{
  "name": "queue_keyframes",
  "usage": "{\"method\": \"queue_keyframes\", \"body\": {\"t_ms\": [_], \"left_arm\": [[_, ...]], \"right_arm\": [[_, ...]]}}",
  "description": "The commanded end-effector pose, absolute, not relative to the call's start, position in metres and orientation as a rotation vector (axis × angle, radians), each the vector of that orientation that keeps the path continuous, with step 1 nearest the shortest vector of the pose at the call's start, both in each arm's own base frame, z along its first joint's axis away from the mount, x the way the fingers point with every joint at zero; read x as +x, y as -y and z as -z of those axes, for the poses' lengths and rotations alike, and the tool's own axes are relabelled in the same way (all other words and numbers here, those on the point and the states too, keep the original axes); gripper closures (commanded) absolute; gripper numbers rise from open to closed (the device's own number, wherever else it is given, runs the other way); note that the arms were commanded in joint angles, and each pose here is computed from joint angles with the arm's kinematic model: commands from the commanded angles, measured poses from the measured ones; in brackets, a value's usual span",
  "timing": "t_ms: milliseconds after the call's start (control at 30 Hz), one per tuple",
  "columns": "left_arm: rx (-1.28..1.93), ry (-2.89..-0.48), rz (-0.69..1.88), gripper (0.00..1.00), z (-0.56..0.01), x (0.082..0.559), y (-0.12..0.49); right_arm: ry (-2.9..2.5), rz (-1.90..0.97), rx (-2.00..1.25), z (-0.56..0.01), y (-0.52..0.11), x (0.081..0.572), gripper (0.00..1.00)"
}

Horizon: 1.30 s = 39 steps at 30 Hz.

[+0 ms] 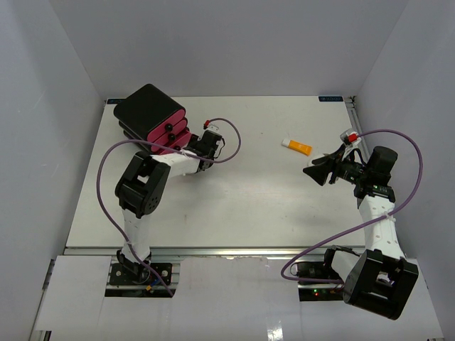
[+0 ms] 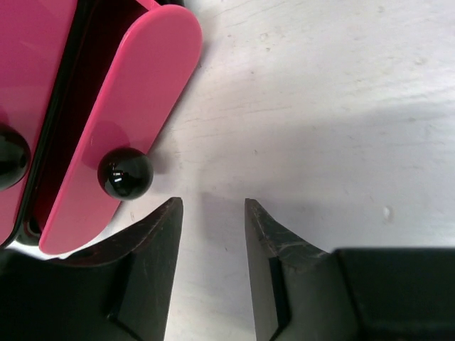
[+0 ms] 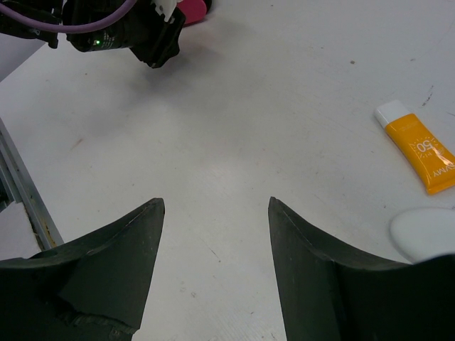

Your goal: Organize the makeup

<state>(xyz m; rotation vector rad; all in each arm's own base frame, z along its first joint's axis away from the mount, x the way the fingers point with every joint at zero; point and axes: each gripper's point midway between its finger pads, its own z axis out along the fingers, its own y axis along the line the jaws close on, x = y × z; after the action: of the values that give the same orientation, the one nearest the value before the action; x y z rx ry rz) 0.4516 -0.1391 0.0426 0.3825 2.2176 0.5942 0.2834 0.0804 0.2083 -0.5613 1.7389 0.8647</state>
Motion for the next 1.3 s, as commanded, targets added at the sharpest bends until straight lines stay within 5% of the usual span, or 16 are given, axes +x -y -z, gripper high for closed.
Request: {"method": "queue_keyframes", "body": {"t_ms": [0,100,233,1267], "left_arm": [[0.317,-2.126,-0.566,0.40,-0.090,0.448,0.144],[0.335,-2.091,-0.619,0.23,-0.097,0.448,0.136],[0.357,-2.087,-0.707,0.21,-0.089,0.445,0.122],[0.156,-2.037,-0.888,0.52,-0.068,0.469,0.091]], "right_arm": [[-1.711,-0.859,-0.582,-0.211,-0.080,0.284,0.33],[-1.710,-0.859,-0.583,-0.211,-0.080,0.284,0.33],[-1.707,-0.859,-0.586,-0.212,-0.080,0.284,0.33],[-1.727,-0.851,-0.570,-0.205,-0.078,0.287,0.33]]}}
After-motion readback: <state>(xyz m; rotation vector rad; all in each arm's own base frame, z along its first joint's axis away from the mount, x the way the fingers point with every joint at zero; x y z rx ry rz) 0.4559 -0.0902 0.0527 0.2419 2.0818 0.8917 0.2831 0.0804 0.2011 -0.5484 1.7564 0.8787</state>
